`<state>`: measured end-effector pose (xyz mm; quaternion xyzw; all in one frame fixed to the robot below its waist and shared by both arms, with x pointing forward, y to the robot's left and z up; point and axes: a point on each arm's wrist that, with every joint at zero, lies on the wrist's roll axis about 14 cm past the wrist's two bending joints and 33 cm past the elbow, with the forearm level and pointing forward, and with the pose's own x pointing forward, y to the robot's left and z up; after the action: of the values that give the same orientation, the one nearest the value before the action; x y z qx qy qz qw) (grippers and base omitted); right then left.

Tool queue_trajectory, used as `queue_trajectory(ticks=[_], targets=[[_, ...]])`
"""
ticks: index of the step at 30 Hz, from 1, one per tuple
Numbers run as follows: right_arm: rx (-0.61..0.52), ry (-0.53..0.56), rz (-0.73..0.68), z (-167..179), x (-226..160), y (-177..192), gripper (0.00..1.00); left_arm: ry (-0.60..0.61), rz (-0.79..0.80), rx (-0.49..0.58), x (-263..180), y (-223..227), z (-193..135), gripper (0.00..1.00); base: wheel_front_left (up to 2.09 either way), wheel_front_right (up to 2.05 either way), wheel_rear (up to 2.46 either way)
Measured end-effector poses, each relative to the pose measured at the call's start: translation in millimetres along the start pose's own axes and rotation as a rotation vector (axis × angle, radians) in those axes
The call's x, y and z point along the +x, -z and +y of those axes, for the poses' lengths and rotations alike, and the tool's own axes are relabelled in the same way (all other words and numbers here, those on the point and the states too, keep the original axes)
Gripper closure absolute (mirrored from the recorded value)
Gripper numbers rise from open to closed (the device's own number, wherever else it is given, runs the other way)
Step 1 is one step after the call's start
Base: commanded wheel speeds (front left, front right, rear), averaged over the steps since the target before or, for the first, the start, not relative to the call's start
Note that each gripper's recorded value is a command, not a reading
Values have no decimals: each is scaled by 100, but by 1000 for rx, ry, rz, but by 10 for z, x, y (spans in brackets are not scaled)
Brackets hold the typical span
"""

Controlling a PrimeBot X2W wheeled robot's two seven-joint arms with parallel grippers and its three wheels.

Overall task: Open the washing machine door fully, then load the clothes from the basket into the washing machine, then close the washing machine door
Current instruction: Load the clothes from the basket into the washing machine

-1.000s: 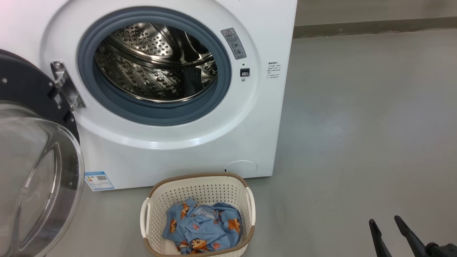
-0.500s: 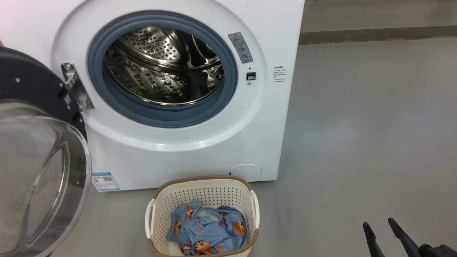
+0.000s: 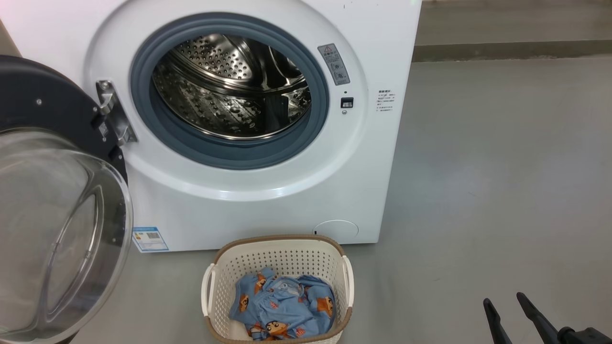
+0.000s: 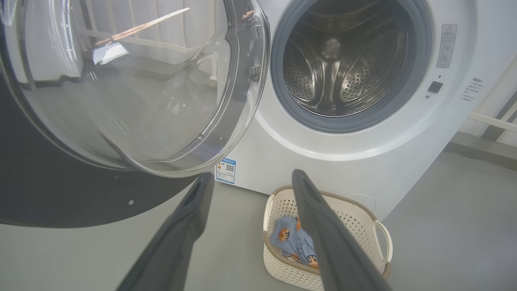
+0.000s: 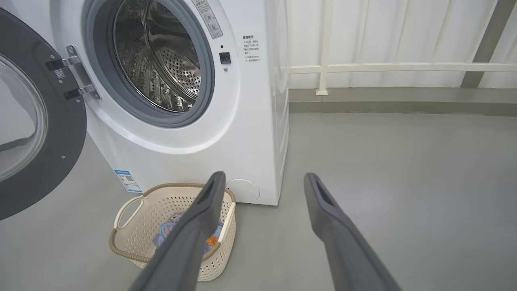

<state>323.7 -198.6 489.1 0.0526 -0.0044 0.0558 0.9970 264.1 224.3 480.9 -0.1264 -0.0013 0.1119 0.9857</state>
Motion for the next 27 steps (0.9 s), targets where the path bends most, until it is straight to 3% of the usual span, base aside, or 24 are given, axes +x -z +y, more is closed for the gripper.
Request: queue_trajectory(ticks=[10,27], targets=[[2,-4,3,17,-3,12,0,17,41,-2,-53,119,-12,0,18,-18,0],[4,6,12,-13,-9,39,0,0,49,35,-33,136,18,0,99,-99,0]])
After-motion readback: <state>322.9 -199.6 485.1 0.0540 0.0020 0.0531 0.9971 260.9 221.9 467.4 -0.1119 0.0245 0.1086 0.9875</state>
